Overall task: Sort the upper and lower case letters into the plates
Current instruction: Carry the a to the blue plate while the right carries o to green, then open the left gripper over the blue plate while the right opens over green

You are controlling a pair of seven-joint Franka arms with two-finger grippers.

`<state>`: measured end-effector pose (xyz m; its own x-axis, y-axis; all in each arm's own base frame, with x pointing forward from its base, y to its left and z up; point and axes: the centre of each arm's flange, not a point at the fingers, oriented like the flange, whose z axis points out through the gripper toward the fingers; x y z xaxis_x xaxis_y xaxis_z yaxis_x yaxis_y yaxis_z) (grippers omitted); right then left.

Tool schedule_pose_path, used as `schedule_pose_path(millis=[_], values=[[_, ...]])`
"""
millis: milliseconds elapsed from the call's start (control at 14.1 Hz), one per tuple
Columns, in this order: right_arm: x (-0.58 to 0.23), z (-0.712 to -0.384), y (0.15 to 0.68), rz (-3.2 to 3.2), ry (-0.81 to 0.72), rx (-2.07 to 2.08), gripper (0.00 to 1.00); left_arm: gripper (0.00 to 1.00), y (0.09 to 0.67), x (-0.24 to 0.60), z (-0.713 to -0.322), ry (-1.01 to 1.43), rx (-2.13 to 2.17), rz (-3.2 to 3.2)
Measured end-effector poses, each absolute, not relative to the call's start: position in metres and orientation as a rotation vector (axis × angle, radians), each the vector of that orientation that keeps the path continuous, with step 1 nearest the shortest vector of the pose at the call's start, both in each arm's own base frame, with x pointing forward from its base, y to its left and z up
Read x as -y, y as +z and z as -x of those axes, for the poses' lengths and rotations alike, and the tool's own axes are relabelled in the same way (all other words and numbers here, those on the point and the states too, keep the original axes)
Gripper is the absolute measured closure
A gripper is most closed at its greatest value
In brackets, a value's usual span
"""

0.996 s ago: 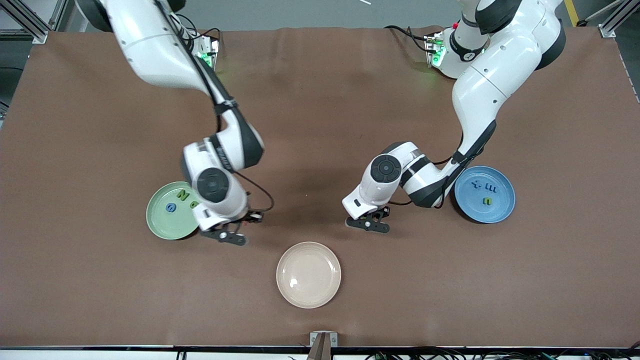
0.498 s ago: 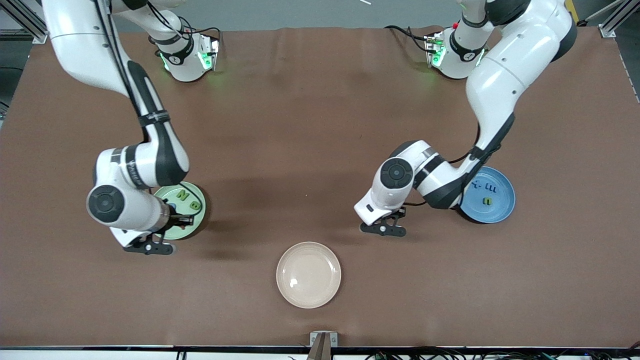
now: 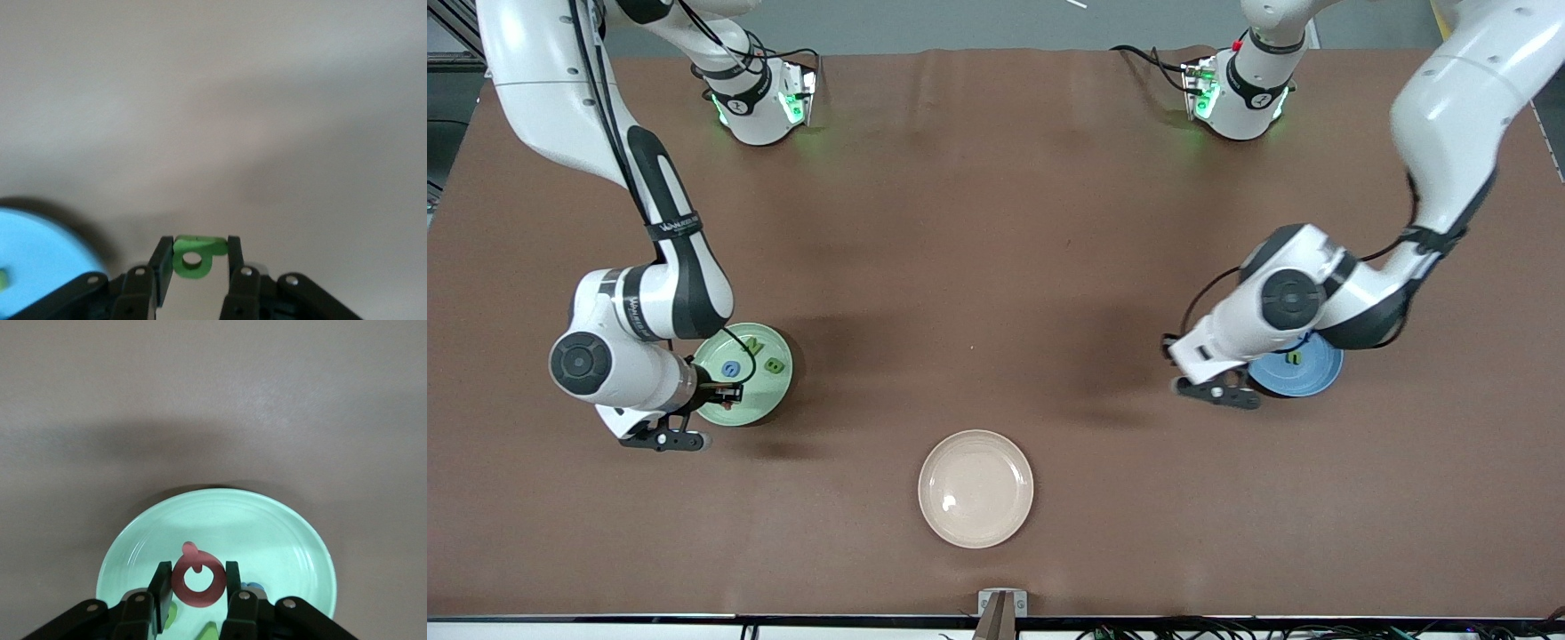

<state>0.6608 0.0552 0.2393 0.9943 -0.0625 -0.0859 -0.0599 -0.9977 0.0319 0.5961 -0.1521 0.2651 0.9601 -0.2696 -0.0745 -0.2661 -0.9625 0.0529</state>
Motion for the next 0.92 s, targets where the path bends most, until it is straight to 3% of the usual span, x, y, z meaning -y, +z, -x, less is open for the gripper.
schedule_pose_path(millis=[356, 925], values=[[-0.053, -0.641, 0.207, -3.111, -0.120, 0.097, 0.64, 0.63, 0.232, 0.041, -0.567, -0.173, 0.570, -3.112], [-0.050, -0.627, 0.188, -3.115, -0.110, 0.109, 0.64, 0.63, 0.203, 0.037, -0.563, -0.010, 0.713, -3.120]])
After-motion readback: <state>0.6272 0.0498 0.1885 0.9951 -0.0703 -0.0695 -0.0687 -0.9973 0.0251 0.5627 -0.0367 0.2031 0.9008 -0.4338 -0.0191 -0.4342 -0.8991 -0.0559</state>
